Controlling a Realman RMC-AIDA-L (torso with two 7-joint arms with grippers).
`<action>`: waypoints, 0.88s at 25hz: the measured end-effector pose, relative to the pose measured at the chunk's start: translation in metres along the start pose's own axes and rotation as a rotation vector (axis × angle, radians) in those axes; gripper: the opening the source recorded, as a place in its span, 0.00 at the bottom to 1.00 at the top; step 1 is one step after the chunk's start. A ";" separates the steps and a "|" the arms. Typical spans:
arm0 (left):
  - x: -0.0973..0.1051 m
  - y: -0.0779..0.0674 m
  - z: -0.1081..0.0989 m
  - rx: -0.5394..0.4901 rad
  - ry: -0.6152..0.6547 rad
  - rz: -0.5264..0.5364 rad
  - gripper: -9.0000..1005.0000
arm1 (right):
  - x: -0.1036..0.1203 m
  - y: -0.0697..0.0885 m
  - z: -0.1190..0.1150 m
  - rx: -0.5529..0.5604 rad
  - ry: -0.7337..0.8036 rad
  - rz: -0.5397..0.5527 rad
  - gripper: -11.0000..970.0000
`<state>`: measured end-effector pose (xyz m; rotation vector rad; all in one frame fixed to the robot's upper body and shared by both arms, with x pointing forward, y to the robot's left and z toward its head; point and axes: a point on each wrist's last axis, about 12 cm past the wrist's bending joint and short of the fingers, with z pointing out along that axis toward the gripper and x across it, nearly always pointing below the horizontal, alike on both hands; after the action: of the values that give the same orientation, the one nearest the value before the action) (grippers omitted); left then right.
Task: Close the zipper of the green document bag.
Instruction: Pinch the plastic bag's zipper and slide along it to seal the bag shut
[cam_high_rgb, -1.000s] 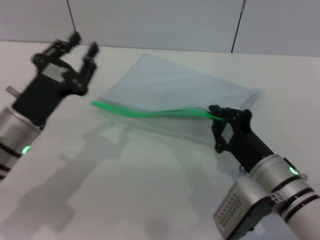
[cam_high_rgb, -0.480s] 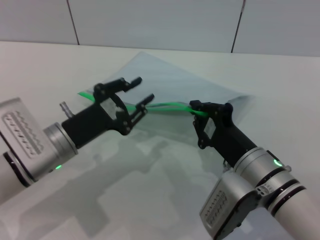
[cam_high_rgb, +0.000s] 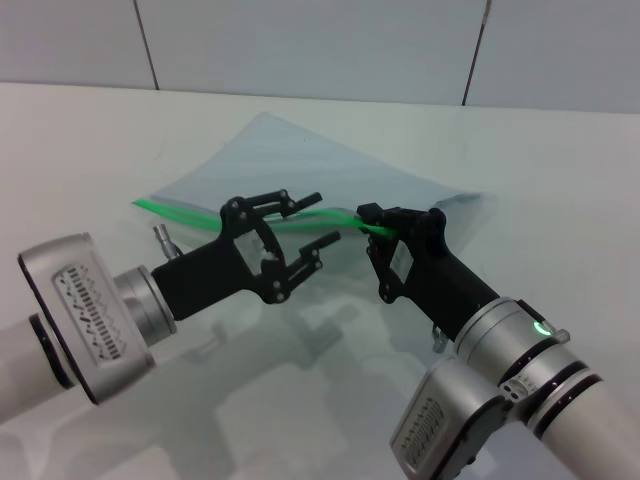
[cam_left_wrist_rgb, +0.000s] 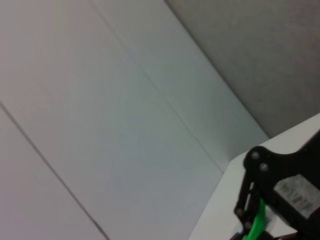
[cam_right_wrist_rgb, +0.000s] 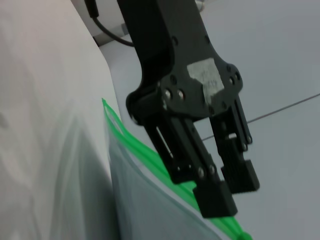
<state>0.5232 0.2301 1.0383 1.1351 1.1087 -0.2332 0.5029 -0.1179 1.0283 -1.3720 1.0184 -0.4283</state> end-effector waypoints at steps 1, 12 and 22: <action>0.000 -0.001 0.001 0.006 -0.002 0.010 0.40 | 0.000 0.000 0.000 -0.001 -0.004 -0.003 0.07; -0.002 -0.002 0.001 0.015 -0.016 0.063 0.40 | -0.005 0.002 -0.001 -0.007 -0.036 -0.030 0.07; -0.003 -0.005 0.002 0.040 -0.023 0.068 0.40 | -0.007 0.005 -0.002 -0.023 -0.060 -0.053 0.08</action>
<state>0.5200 0.2255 1.0377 1.2009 1.0470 -0.2152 0.4958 -0.1126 1.0268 -1.4272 0.9423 -0.4132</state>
